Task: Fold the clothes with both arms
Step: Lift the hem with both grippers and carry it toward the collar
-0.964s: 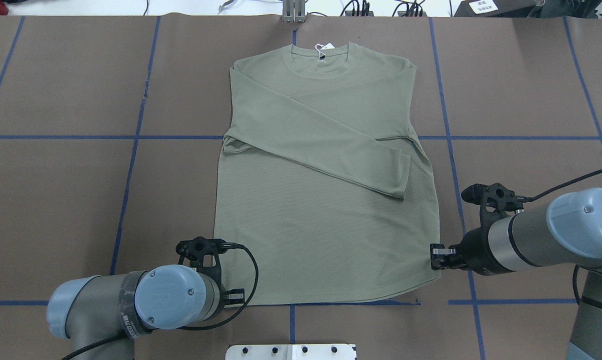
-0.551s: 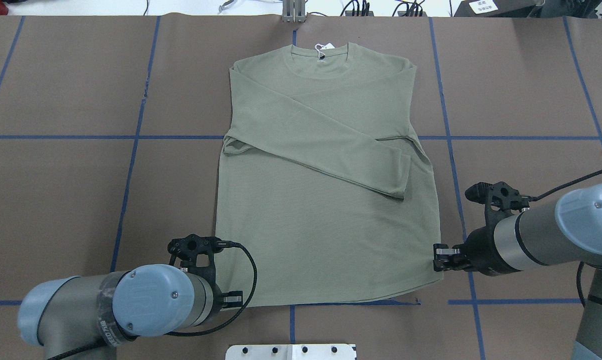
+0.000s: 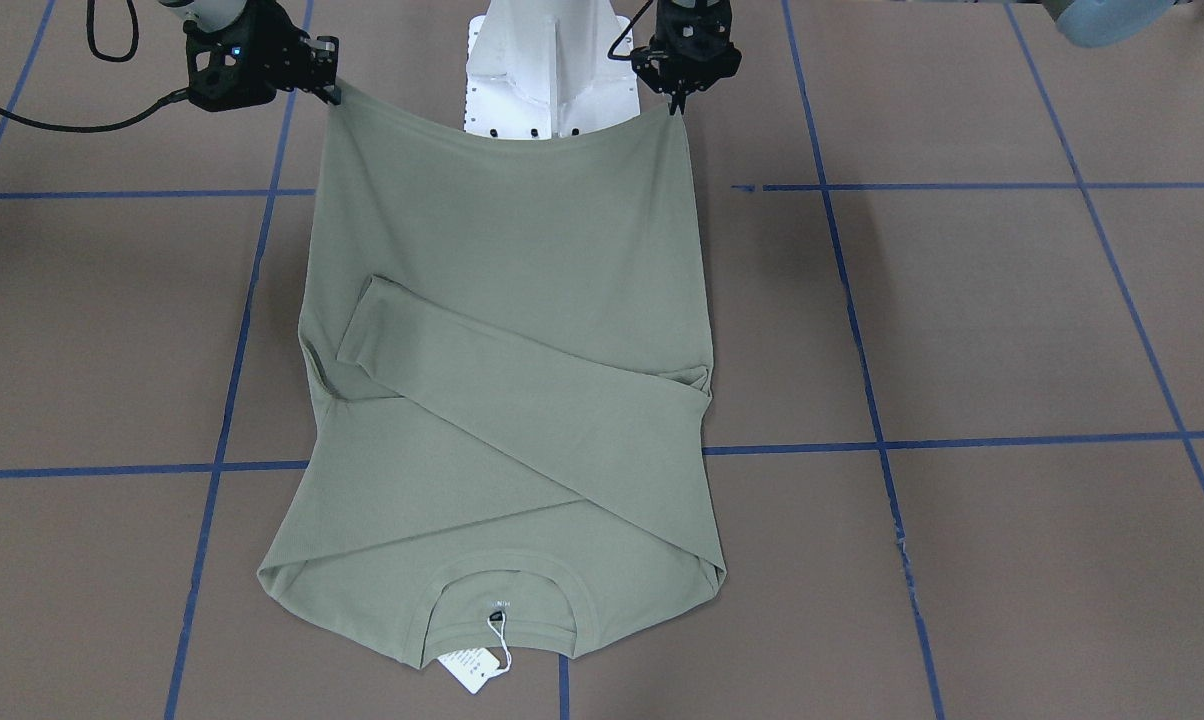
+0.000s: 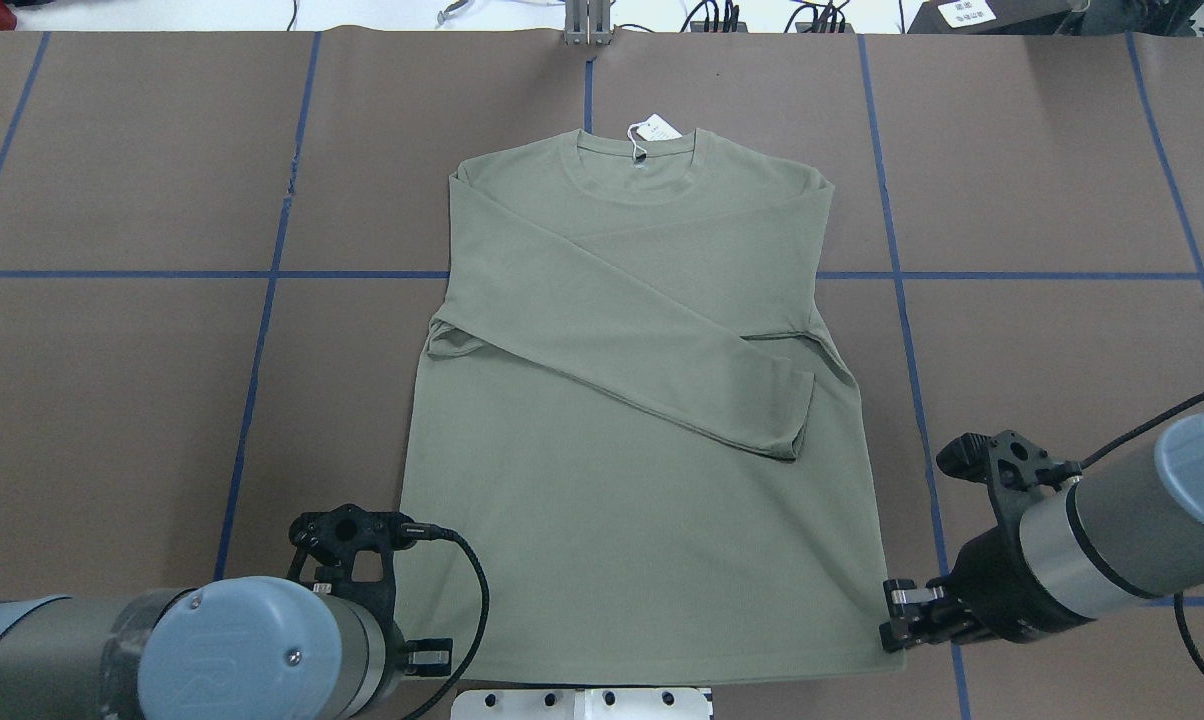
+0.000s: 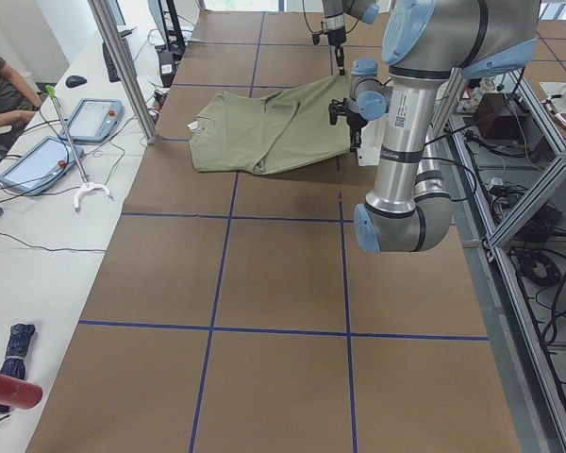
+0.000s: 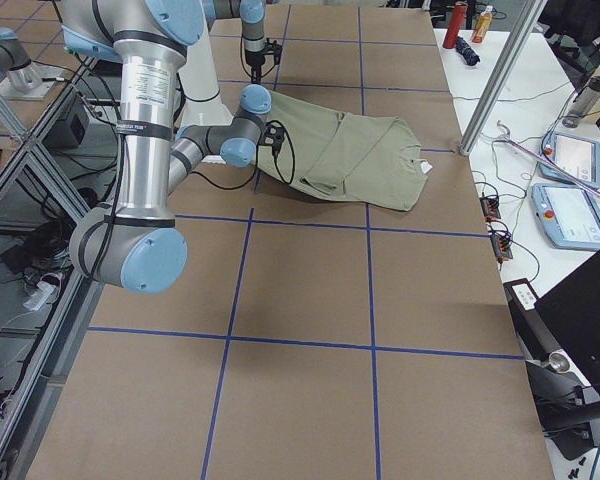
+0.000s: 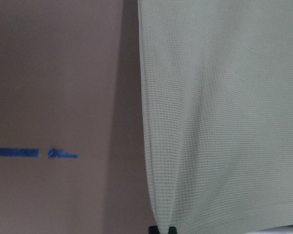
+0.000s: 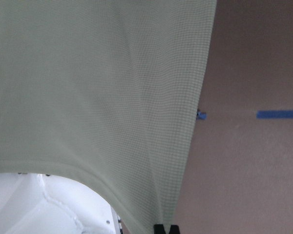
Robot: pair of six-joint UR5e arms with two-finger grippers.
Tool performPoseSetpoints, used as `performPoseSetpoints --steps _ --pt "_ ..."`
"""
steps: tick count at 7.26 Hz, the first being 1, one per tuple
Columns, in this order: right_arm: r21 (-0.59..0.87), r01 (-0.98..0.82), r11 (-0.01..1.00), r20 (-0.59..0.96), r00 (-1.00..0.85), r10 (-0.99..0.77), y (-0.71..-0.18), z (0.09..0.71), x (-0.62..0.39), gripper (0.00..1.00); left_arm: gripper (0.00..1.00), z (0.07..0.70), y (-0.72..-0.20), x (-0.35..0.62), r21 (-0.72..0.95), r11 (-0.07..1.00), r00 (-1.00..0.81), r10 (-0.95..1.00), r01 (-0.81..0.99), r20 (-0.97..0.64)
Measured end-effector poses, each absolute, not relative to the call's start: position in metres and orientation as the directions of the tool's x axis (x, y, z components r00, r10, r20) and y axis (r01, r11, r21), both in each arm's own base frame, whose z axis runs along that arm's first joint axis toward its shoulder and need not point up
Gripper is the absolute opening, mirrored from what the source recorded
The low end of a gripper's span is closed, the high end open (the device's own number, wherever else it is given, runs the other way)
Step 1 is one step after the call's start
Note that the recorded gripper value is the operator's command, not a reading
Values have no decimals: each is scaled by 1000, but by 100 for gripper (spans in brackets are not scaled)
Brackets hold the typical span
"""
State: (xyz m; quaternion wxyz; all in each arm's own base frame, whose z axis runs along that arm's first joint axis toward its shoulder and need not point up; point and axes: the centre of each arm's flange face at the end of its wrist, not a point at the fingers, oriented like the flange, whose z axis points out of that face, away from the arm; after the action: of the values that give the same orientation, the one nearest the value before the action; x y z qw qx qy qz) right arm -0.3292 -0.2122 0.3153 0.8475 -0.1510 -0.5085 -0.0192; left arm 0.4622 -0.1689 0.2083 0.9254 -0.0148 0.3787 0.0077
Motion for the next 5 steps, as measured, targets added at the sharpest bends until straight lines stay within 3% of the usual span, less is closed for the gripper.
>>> performPoseSetpoints --steps 3,5 --pt "-304 253 918 858 493 149 -171 301 -328 0 0 188 -132 438 -24 995 691 53 -102 -721" --pt "-310 213 926 853 492 172 -184 303 -320 0 0 185 -129 438 -17 993 686 67 -115 -724"
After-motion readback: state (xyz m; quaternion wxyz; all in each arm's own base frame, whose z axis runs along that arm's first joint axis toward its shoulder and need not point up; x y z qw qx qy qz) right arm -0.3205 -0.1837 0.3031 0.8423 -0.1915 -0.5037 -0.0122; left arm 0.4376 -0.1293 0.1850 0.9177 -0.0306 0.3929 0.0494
